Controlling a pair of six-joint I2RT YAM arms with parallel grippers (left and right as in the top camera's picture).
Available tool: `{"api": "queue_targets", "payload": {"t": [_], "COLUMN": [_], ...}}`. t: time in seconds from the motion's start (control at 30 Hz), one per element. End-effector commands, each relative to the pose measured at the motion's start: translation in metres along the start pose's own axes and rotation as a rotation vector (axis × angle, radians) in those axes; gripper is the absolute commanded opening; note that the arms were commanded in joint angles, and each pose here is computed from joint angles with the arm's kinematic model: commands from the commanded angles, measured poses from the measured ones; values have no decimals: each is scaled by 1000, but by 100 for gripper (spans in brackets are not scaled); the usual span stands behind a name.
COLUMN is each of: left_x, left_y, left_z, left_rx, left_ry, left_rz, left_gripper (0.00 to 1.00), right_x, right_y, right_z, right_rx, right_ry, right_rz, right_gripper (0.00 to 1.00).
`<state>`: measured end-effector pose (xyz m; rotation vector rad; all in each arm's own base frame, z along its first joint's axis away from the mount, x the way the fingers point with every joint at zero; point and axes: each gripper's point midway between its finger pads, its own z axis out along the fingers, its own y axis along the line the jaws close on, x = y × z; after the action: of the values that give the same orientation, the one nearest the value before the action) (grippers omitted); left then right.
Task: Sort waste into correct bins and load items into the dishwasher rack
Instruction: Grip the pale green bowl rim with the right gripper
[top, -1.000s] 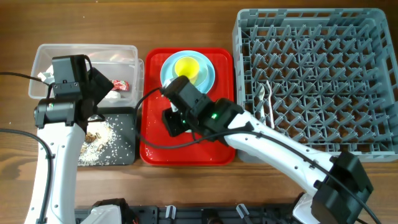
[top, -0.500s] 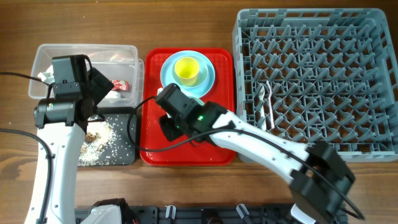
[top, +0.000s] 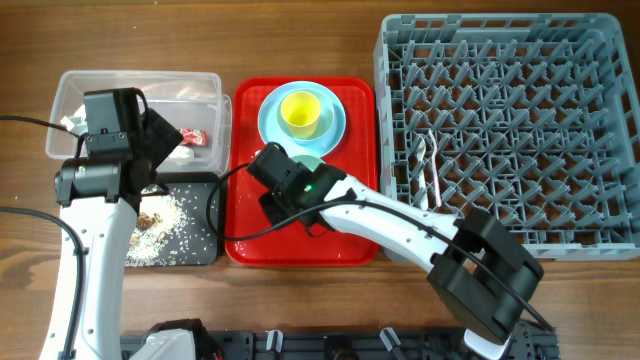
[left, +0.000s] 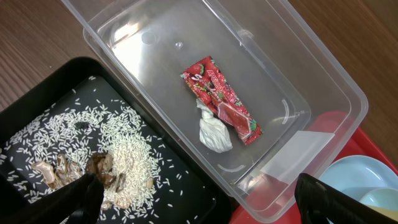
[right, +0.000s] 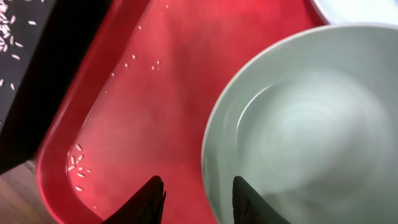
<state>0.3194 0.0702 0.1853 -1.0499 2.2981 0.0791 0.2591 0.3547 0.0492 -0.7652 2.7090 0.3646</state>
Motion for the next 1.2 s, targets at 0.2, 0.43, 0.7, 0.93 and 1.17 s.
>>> {"api": "queue_targets", "payload": {"t": [0.2,0.43,0.7,0.93,1.17], "left_x": [-6,-6,-6,-6,-6], "left_y": [0,0,0,0,0], "left_z": [-5,-5,-5,-5,-5], "left_rx": [6,6,6,6,6], "left_ry": [-20,-20,-20,-20,-20], "left_rz": [7,7,7,7,7], "left_gripper": [100,100,100,100,100], "right_x": [5,12,6,3,5], "right_y": [-4,0,2,-4,-4], "right_z": [6,6,6,6,8], "right_rx": [35,10,-2,33,35], "right_ry": [25,54,31,16,22], "right_rz": [-21,51,79,13,-25], "right_gripper": [34,39,39,40,40]}}
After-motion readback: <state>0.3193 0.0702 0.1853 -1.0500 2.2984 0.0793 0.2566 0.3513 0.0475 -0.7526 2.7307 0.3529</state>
